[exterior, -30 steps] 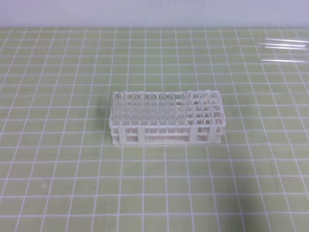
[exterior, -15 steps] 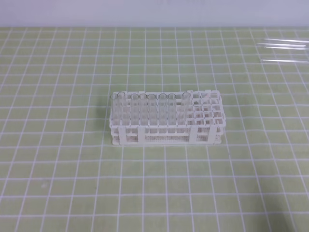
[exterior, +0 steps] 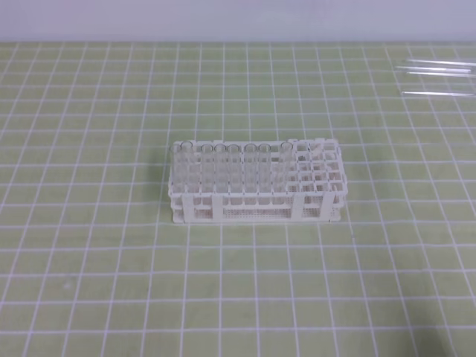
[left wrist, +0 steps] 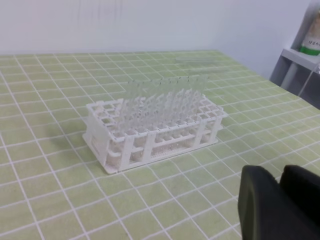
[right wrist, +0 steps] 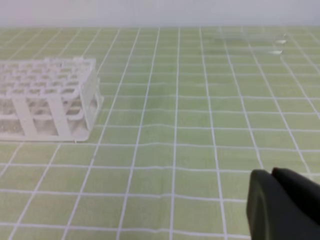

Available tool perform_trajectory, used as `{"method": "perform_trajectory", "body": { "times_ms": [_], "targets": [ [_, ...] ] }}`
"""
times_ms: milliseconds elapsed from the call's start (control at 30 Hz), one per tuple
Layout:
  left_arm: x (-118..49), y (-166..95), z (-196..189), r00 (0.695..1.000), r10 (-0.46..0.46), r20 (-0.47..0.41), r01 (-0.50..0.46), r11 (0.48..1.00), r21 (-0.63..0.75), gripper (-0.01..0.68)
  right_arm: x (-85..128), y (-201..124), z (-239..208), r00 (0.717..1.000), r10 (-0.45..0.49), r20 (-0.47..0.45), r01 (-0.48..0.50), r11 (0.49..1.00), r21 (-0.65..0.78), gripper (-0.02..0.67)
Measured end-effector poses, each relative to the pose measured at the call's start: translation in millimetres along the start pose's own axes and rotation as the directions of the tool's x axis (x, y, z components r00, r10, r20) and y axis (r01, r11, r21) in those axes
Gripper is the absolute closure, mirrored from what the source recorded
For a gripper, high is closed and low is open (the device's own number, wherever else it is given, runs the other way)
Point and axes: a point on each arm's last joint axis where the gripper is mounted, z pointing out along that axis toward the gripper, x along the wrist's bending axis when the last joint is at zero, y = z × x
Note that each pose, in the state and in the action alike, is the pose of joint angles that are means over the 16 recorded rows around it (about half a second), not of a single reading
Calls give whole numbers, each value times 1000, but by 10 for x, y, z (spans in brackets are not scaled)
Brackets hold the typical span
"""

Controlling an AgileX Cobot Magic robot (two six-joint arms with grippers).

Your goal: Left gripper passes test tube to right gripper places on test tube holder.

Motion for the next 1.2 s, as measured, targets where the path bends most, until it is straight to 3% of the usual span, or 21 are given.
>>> {"method": "perform_trajectory", "body": {
  "times_ms": [867,1033,1200],
  "targets": [
    [-6,-10,22,1000,14,-5,-14,1000,-22,605,35,-22,-6,999,34,-38,-33,999,25,665],
    [-21,-41,90,997,49,-55,-54,994,-97,624,36,-22,-6,999,37,-39,-37,999,25,665],
    [-3,-148,208,984,37,-174,-70,980,-185,646,36,-22,-6,999,38,-39,-38,999,24,665]
  ]
}}
